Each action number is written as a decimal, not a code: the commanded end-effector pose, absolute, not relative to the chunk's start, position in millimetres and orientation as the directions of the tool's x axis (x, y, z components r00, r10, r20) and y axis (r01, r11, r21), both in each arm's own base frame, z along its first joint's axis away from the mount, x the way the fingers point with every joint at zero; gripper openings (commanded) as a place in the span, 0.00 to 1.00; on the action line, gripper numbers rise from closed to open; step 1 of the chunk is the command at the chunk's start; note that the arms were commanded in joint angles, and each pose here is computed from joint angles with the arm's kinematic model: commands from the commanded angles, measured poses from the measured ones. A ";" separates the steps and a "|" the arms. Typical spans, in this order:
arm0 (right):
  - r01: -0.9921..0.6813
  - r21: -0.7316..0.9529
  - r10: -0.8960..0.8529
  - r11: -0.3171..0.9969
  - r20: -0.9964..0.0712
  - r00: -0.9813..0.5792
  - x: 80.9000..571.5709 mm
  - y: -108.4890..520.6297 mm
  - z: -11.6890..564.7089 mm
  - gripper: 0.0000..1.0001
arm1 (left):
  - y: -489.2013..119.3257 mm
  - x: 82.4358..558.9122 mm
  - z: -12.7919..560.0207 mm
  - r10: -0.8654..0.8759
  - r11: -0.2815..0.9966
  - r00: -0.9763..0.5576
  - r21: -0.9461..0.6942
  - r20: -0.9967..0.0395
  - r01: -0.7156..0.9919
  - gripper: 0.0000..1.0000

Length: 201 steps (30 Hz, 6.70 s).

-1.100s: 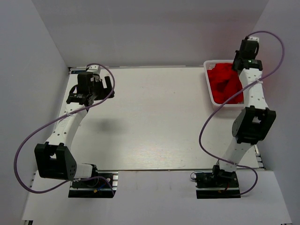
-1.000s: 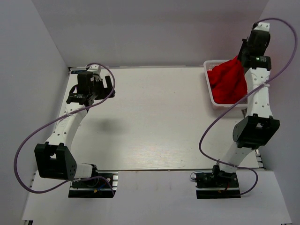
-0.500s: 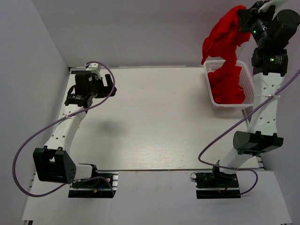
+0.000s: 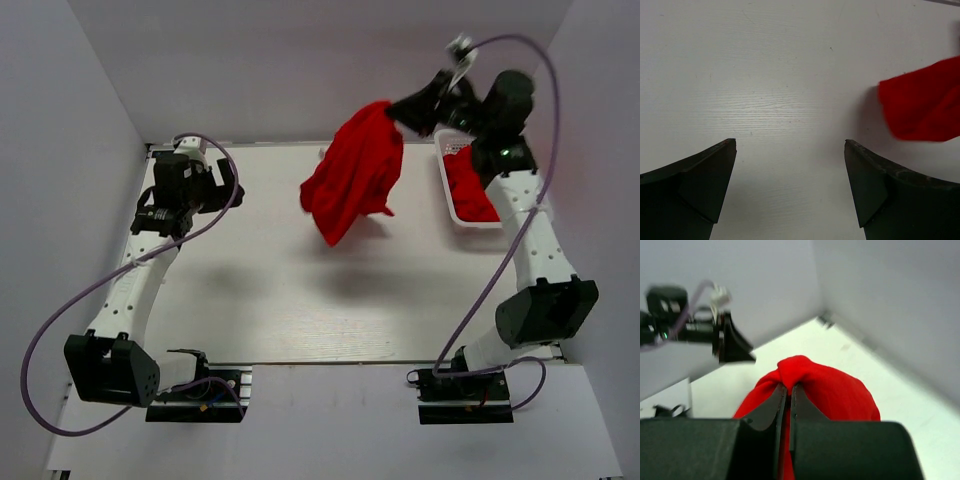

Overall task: Fold and stack the t-shirts
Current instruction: Move the tshirt to the center of the board, then flatten out the tshirt

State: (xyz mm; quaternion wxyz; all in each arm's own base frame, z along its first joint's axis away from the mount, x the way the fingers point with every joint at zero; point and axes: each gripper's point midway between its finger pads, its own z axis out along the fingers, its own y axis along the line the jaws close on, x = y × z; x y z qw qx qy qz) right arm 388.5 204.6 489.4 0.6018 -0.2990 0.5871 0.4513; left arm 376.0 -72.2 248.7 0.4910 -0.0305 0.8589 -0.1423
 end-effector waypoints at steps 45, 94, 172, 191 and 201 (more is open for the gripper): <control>-0.345 0.224 -0.088 0.912 -0.713 -0.695 283.9 144.1 155.5 0.90 | -178.4 307.6 101.1 0.130 0.924 -0.814 -0.227 -0.566 0.306 0.98; -0.823 0.045 -0.597 0.566 -0.666 -0.447 214.8 298.6 74.8 0.90 | -231.7 353.2 78.0 0.246 0.922 -0.693 -0.055 -0.677 0.382 0.00; 0.044 -0.158 -0.164 0.986 -0.943 0.288 466.9 93.2 572.8 0.00 | -70.9 471.5 524.4 0.171 0.918 0.061 0.137 -0.983 -0.373 0.00; 0.009 0.009 0.011 1.000 -0.945 -0.327 381.8 64.9 263.3 0.00 | -91.1 402.2 293.5 -0.072 0.997 -0.478 -0.046 -0.876 -0.065 0.00; 0.045 0.059 0.058 0.997 -0.998 0.018 313.4 33.6 399.4 0.00 | -56.4 320.2 446.3 -0.162 0.987 -0.076 -0.160 -0.984 -0.026 0.00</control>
